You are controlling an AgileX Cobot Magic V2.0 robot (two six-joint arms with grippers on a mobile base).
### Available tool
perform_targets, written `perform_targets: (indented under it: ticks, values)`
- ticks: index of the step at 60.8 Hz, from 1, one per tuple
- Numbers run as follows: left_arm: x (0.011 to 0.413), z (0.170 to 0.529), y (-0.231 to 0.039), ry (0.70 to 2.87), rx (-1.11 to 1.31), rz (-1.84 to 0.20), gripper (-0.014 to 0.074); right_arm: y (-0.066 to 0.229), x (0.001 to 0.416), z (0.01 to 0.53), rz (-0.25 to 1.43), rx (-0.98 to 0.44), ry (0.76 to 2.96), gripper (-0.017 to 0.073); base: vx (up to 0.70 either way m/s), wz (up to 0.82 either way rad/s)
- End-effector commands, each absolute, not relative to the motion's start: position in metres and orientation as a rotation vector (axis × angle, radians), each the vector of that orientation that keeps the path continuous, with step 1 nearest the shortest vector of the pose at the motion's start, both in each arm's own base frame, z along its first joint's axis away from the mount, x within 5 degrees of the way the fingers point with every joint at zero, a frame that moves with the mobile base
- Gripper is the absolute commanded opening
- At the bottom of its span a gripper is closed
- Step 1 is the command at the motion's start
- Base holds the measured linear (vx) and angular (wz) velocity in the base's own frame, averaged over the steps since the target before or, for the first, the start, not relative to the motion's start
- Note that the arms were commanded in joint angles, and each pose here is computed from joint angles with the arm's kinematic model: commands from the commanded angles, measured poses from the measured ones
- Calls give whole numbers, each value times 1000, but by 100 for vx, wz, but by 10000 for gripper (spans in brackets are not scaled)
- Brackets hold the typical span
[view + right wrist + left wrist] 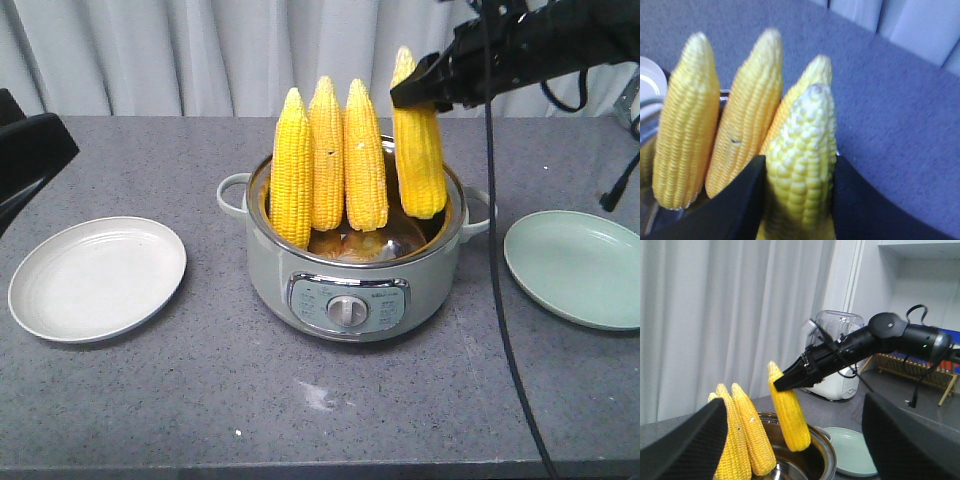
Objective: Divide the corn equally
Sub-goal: 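Lift the grasped corn ear up out of the pot with the right gripper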
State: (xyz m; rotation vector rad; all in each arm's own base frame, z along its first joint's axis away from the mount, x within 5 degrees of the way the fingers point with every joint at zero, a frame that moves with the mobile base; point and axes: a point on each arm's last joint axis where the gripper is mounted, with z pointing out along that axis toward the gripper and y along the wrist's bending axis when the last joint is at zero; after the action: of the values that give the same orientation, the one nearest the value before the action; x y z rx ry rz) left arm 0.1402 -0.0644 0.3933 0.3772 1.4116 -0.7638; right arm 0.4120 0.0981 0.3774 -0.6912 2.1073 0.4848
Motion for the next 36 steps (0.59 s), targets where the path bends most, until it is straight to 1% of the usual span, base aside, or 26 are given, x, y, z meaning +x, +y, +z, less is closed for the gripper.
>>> perform_targets:
  ticks: [1,14,22,28,36]
  values:
    - [137,407,-65,1359,357,-815,544,90,373,454,425,-622,1862,-8,0,0]
    - [137,407,-65,1359,357,-814,544,79,307,525,343,-584,1638,-8,0,0]
    - [137,407,-65,1359,357,-814,544,69,270,547,318,-558,1608,-7,0,0]
    - [137,407,-65,1359,357,-814,544,51,250,558,230,-482,1630,-6,0,0]
    - [137,407,-65,1359,357,-814,544,9,230,566,31,-292,1679,-6,0,0]
